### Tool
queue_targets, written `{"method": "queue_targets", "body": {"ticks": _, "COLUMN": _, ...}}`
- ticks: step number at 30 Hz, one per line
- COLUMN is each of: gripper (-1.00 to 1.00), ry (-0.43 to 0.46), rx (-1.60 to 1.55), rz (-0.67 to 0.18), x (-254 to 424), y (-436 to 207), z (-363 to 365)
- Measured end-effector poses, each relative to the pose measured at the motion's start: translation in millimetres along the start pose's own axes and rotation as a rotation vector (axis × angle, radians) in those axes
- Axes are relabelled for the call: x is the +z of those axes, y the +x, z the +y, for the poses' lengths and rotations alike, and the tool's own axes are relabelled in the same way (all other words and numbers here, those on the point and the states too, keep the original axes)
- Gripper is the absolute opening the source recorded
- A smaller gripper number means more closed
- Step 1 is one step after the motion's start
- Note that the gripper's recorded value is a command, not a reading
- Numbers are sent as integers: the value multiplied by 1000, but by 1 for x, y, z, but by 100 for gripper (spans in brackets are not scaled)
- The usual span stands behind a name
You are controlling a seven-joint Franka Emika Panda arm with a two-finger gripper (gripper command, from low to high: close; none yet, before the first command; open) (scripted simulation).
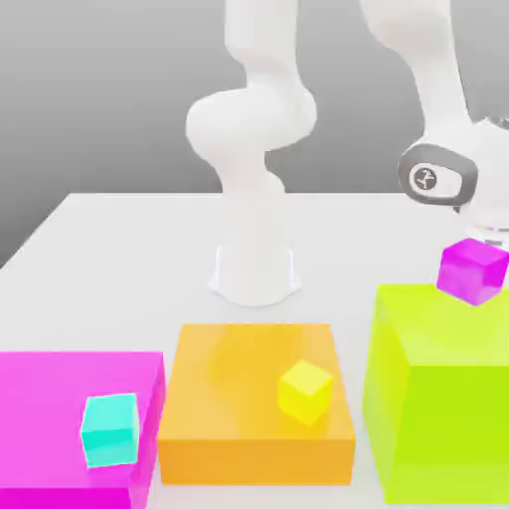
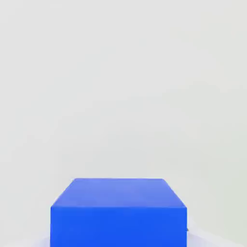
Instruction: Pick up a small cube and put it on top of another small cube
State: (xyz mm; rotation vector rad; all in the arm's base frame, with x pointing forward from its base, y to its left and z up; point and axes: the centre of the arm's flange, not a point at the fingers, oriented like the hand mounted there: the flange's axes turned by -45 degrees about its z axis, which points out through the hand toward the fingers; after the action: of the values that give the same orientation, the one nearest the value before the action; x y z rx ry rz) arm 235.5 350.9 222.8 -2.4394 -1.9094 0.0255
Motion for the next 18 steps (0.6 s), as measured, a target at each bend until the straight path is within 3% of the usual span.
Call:
{"method": "queue_targets", "body": {"ticks": 8, "gripper": -100, "ry": 36, "rx": -323, "rz": 26, "x": -83, "y": 10, "z": 44}}
{"method": "queue_targets", "body": {"ticks": 18, "gripper": -100, "ry": -22, "rx": -712, "rz": 1, "x": -204, "y": -24, "z": 100}}
